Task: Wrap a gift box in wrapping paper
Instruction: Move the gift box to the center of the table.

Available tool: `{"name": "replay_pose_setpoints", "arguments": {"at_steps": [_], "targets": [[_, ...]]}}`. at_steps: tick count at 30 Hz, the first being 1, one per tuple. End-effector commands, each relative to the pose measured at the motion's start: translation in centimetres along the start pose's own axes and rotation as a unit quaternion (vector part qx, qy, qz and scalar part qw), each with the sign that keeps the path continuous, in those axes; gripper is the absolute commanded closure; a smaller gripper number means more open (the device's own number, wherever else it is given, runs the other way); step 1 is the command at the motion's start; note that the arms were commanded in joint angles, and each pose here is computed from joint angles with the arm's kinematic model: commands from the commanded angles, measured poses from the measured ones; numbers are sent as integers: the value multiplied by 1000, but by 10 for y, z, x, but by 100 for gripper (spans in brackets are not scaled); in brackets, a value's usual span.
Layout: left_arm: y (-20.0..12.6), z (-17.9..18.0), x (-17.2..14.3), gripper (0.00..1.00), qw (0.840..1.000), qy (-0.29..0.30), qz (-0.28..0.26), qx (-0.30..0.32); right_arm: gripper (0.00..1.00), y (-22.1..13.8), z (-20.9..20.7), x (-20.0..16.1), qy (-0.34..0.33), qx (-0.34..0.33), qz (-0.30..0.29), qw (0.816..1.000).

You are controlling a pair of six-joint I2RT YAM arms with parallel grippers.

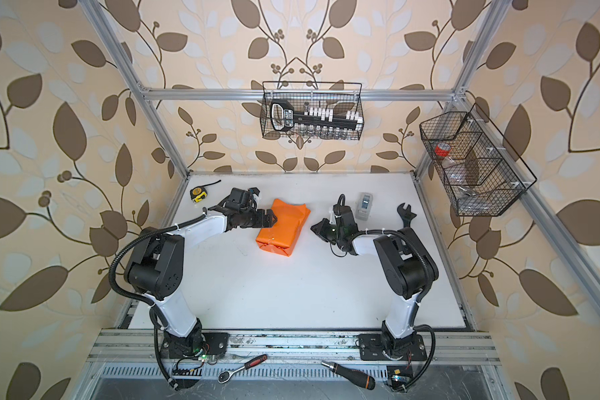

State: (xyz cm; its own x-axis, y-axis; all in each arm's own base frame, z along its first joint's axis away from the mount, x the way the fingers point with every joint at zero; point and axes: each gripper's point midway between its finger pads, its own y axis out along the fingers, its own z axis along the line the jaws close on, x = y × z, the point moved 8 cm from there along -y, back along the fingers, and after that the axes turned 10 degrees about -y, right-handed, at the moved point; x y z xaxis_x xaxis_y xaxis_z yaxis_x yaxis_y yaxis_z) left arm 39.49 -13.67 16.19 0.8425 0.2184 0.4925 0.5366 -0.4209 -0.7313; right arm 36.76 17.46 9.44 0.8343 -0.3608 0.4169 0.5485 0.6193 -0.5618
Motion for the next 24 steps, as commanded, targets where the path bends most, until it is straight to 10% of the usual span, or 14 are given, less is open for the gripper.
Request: {"name": "replay_pose_setpoints", "arguments": {"at_steps": [1, 13, 24], "targets": [[-3, -12, 24, 5, 998, 31, -25, -40, 83, 16, 10, -2, 3, 21, 12, 1000], [17, -20, 8, 15, 989, -22, 87, -121, 84, 44, 12, -6, -26, -31, 37, 999], [-22, -26, -32, 17, 983, -74, 85, -142, 84, 22, 12, -37, -51, -33, 46, 997]]}}
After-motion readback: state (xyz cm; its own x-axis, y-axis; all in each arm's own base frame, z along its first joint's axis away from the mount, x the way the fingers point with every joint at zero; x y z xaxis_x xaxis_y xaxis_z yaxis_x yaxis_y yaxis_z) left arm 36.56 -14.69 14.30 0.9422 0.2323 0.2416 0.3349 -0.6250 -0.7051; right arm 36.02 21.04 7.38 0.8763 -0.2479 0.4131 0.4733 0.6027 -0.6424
